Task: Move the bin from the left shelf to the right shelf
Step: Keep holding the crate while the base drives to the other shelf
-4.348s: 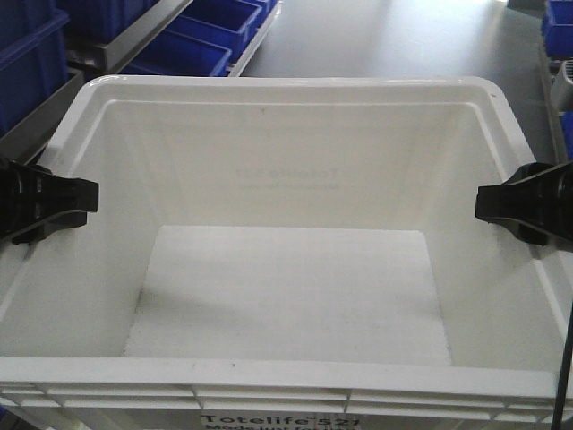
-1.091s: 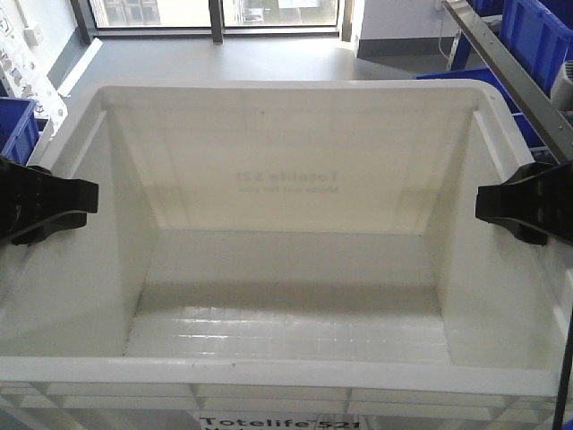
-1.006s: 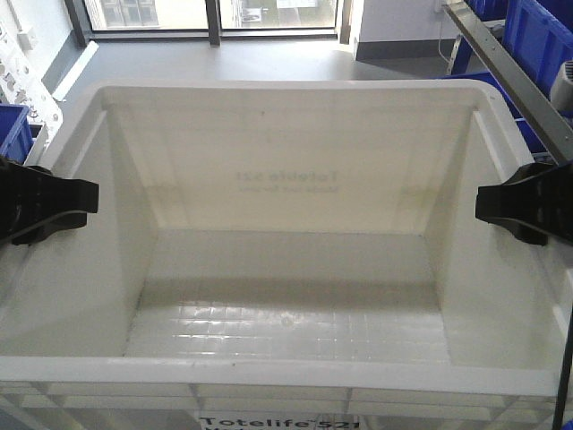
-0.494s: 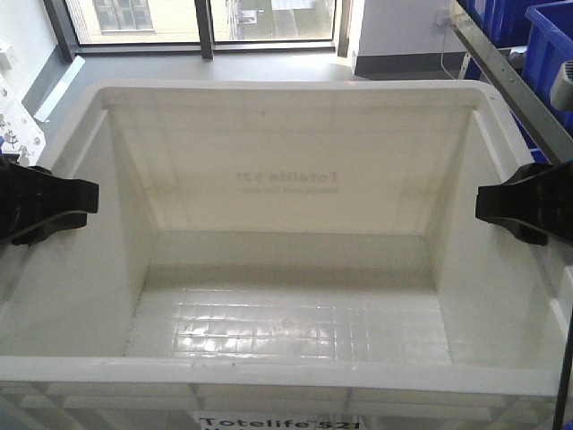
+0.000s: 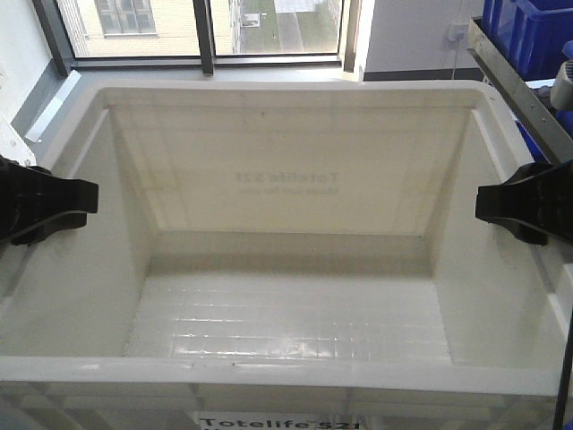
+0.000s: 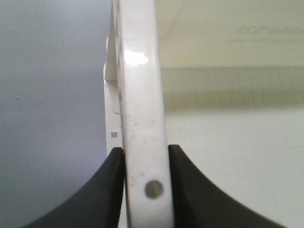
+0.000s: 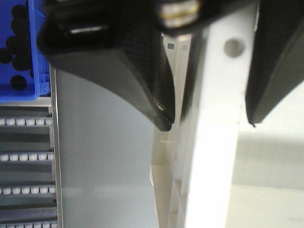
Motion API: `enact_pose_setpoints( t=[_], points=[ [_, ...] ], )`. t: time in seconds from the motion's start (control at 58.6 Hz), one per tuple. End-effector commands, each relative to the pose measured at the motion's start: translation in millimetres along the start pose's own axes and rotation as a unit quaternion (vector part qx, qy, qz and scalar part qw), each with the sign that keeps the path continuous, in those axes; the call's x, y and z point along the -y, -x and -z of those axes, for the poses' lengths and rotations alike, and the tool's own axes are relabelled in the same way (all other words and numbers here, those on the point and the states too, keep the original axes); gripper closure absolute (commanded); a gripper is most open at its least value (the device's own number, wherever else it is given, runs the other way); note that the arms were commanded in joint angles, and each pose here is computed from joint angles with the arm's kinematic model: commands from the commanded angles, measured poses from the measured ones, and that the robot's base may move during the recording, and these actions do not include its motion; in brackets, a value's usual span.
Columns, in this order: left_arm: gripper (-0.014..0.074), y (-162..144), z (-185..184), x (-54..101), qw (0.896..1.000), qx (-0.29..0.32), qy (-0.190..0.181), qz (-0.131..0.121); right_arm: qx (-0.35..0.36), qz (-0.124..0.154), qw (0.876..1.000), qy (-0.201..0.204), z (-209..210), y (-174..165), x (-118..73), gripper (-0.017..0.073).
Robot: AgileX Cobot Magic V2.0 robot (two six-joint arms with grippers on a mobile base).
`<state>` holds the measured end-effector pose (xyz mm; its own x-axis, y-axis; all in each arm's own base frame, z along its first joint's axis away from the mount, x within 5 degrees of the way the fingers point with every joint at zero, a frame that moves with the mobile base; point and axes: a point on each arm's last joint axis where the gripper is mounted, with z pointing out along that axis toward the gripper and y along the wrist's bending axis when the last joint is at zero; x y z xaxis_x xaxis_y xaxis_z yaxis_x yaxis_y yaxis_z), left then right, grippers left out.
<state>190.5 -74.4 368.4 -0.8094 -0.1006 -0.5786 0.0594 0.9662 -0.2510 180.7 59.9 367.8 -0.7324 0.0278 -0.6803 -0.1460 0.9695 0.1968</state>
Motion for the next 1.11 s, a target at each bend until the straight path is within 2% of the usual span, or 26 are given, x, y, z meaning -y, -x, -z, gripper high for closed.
enact_pose_setpoints(
  t=[0.0,1.091],
  points=[
    [0.06,13.8,22.7,5.5,0.995,0.088,-0.029,-0.026,0.077,0.022,0.997,-0.02,12.8,16.8,4.2,0.0539],
    [0.06,13.8,22.7,5.5,0.995,0.088,-0.029,-0.026,0.077,0.022,0.997,-0.02,12.8,16.8,4.2,0.0539]
  ],
)
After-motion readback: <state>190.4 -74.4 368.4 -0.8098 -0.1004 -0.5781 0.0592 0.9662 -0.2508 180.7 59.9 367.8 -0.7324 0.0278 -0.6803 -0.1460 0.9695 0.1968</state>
